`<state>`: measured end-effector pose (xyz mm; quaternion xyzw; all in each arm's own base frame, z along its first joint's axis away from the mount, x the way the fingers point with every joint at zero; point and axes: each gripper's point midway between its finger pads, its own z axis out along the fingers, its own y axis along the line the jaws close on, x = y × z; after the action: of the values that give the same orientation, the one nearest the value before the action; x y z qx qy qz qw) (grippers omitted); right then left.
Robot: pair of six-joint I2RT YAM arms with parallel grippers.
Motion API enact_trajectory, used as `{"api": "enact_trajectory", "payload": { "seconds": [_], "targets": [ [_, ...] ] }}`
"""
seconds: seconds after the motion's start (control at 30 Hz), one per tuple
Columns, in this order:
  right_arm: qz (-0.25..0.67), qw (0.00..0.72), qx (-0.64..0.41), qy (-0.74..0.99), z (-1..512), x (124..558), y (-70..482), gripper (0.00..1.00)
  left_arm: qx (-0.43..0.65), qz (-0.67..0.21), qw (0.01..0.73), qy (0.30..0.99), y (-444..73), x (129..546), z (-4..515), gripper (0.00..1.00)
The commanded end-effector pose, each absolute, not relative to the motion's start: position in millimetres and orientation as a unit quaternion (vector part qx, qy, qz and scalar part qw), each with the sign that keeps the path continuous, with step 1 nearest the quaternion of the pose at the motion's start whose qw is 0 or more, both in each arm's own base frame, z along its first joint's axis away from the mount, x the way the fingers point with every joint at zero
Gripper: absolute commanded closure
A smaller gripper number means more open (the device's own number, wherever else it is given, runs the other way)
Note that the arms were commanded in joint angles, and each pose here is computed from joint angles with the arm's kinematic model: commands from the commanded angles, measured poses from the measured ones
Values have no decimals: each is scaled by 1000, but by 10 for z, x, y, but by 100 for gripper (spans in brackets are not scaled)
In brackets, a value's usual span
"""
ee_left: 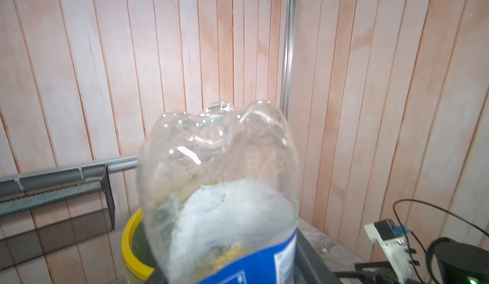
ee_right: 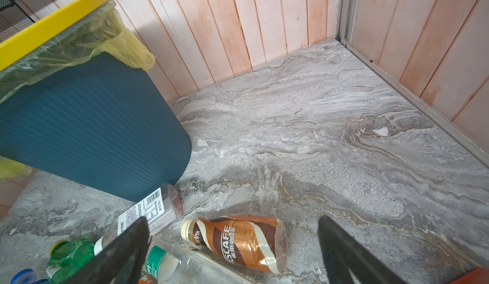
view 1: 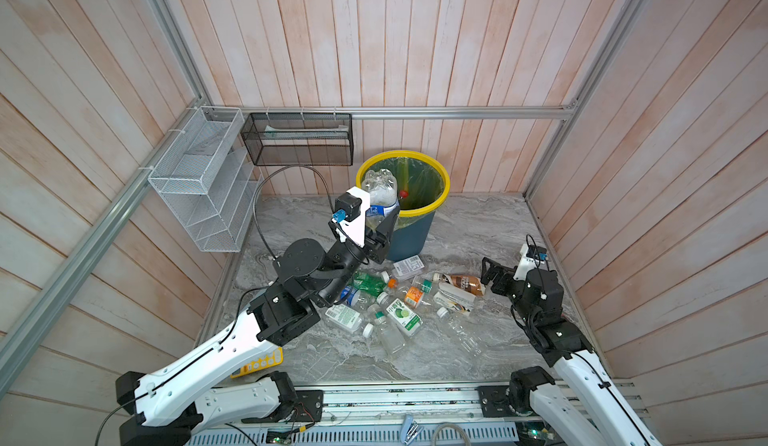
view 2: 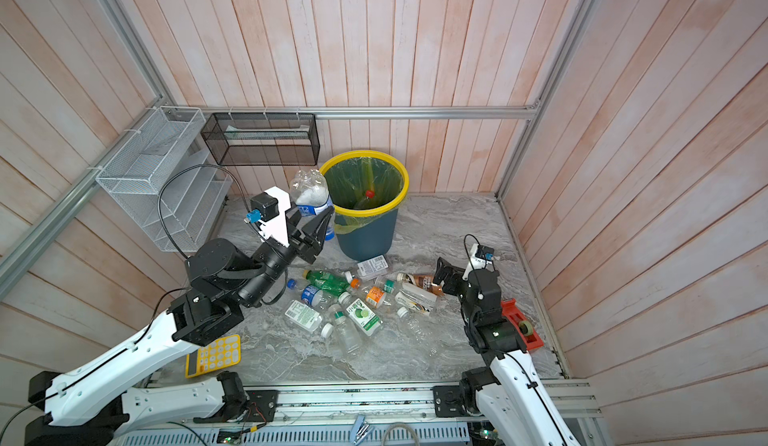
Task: Throw the plastic bottles in the bin
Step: 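Carry the blue-label bottle over the bin and open the left gripper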
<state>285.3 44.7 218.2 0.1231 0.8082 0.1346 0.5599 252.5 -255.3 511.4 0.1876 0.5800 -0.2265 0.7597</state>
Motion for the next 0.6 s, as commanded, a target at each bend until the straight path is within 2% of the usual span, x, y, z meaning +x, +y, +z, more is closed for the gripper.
{"api": "enact_trajectory", "payload": {
  "seconds": [0.0,0.1,0.23,0.3,0.37,0.5,0.57],
  "targets": [
    [140,570,118,801,2248,2845,451,1,183,-228,790,539,-2577,2827,5425,41],
    [146,564,111,805,2240,2859,493,1,196,-257,717,617,-2762,3549,5093,39],
    [144,543,89,822,2188,2873,558,1,201,-272,609,717,-3004,4261,4543,24],
    [136,534,81,831,2171,2865,557,0,203,-268,587,736,-3045,4320,4494,14],
    [129,531,80,834,2180,2849,538,0,199,-269,608,720,-2996,4237,4656,0],
    [133,532,75,833,2214,2830,555,0,184,-255,687,655,-2769,3879,5054,0],
    [140,523,70,838,2194,2830,592,0,176,-253,696,648,-2672,3761,5119,0]
  ]
}}
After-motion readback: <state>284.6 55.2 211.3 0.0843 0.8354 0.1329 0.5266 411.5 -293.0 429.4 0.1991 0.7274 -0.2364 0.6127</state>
